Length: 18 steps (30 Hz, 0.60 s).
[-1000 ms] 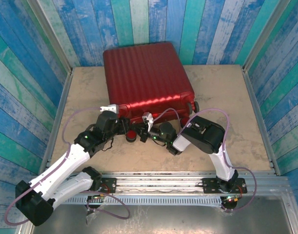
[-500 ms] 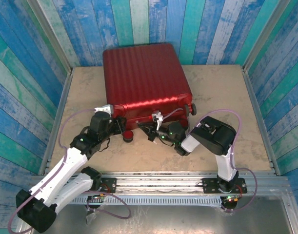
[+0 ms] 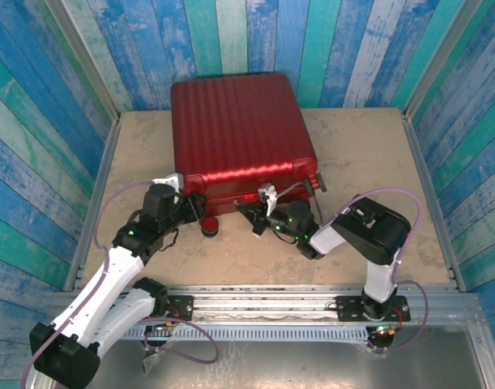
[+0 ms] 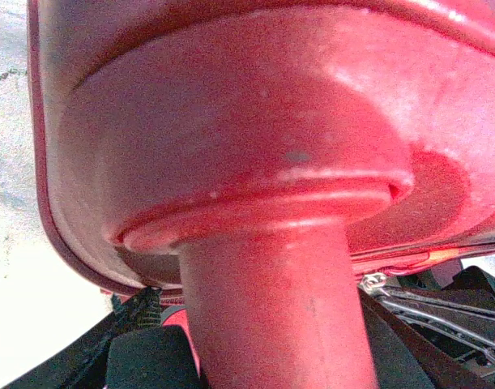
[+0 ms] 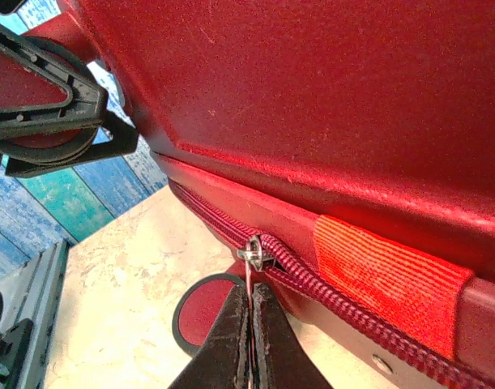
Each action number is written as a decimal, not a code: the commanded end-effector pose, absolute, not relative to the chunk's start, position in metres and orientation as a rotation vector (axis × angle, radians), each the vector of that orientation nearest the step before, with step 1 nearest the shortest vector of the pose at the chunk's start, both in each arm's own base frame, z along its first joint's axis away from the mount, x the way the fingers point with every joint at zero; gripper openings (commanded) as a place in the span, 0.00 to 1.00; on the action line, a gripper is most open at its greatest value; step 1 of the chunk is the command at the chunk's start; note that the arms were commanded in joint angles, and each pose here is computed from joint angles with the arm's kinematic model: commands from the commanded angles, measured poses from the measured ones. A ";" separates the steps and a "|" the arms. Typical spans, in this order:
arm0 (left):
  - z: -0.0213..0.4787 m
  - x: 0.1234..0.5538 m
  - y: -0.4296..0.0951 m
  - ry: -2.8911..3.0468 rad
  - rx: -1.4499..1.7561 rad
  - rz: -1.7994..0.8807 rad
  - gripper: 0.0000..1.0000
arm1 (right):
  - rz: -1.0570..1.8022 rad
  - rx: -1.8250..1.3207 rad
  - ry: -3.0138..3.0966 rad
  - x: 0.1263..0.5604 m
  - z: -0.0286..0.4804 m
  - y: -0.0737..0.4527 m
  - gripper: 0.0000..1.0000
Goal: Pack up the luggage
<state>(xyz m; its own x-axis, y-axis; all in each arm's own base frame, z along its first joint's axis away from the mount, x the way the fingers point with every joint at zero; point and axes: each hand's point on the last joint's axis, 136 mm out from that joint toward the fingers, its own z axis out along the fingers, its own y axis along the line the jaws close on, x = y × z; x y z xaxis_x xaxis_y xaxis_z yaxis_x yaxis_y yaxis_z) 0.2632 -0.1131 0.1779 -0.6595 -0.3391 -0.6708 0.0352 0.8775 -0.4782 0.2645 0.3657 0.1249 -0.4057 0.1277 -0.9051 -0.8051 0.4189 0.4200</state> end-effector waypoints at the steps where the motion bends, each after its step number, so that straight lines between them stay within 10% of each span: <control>1: 0.177 0.272 -0.051 2.157 -0.504 -0.319 0.00 | 1.051 -0.553 1.667 0.272 0.126 0.338 0.00; 18: 0.184 0.279 -0.032 2.099 -0.621 -0.336 0.00 | 0.701 -0.313 1.750 0.274 0.115 0.248 0.01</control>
<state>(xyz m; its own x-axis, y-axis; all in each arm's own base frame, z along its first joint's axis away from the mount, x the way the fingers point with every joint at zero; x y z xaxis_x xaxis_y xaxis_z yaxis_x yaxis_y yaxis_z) 0.2692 -0.0948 0.1792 -0.6452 -0.3952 -0.6538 -0.0223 0.8652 -0.5009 0.2562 0.2750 0.1135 -0.3339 0.1301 -0.9336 -0.6612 0.6736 0.3303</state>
